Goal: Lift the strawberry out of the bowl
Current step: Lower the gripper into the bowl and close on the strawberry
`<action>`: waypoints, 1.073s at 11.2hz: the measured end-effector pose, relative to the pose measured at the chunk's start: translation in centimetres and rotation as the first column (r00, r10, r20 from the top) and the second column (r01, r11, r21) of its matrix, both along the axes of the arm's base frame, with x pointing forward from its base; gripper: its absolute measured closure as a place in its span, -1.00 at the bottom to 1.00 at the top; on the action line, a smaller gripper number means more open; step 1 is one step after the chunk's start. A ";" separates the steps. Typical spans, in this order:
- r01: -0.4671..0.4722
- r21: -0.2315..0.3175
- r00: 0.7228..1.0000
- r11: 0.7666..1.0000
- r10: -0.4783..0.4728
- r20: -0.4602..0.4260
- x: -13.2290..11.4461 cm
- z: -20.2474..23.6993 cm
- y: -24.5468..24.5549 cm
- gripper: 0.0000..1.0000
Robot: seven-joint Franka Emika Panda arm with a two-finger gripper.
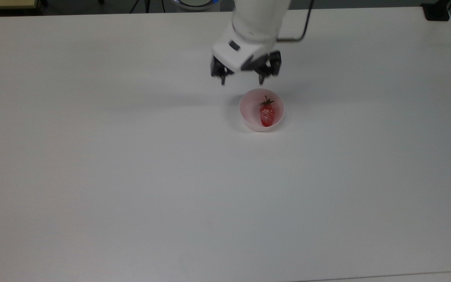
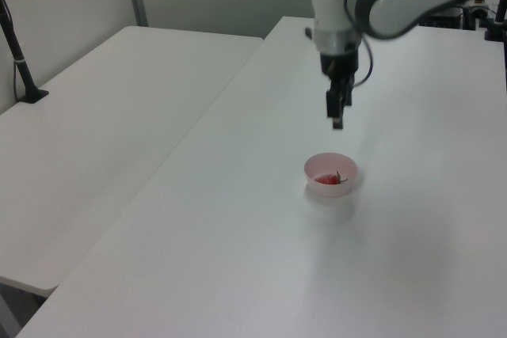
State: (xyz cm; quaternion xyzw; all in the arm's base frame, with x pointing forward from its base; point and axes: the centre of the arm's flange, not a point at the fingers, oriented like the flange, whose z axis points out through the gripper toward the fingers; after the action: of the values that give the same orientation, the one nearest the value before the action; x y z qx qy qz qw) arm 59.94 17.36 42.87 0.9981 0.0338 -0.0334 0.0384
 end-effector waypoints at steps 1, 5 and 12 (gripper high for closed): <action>0.015 -0.003 1.000 1.000 -0.015 0.012 0.3 -2.1 1.1 -0.88; 0.070 -0.005 0.997 0.998 -0.070 0.017 0.2 -8.4 5.9 -0.65; 0.094 -0.002 0.995 0.996 -0.094 0.033 0.6 -12.0 6.9 0.09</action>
State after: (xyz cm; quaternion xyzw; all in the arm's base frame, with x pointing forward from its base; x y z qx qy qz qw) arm 60.53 24.28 30.84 0.9989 -0.0139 -0.0190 0.0393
